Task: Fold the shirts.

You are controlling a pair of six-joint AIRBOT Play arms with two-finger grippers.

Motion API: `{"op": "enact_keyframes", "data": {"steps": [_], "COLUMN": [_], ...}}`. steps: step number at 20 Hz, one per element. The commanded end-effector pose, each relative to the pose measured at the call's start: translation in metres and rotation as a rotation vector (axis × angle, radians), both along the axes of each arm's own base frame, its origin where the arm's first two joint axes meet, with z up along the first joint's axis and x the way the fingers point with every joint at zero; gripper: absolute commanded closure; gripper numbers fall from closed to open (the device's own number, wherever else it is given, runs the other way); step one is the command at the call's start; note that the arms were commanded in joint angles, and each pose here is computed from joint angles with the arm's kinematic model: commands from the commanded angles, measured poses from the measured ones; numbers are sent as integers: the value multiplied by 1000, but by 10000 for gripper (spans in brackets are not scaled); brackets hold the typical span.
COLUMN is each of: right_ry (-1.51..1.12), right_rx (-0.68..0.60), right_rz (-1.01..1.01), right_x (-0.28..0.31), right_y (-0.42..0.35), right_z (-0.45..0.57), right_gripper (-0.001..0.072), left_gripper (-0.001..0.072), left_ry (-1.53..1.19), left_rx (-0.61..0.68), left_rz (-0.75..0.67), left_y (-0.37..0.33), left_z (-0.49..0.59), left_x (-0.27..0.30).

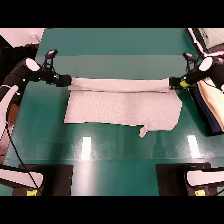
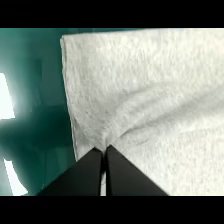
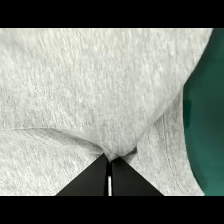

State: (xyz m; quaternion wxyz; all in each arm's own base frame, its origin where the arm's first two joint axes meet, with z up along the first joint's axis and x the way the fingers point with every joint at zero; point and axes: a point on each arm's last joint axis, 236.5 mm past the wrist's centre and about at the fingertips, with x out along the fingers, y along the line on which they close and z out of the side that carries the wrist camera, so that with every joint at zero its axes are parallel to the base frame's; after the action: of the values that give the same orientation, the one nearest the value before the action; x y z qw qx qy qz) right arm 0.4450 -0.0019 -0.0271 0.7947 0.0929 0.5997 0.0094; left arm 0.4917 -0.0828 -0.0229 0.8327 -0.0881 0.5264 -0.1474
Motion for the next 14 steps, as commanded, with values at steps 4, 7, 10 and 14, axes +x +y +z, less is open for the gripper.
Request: {"op": "enact_keyframes", "data": {"steps": [4, 7, 10, 14], "right_ry": [2, -12, 21, 45], "right_rx": [49, 155, 213, 240], "right_rz": [-16, -61, -77, 104], "right_x": [-15, -13, -29, -77], "right_y": [10, 20, 22, 38], "right_z": [1, 12, 27, 63], "right_gripper": [501, 439, 442, 520], "left_gripper": [681, 91, 106, 106], "left_ry": [95, 121, 186, 352], "left_rx": [-6, -7, -17, -47], "left_rz": [-39, -47, -57, -64], "left_y": [-5, -5, 2, 39], "left_z": [-12, -14, -13, -3], "left_x": [-19, -25, -40, -98]}}
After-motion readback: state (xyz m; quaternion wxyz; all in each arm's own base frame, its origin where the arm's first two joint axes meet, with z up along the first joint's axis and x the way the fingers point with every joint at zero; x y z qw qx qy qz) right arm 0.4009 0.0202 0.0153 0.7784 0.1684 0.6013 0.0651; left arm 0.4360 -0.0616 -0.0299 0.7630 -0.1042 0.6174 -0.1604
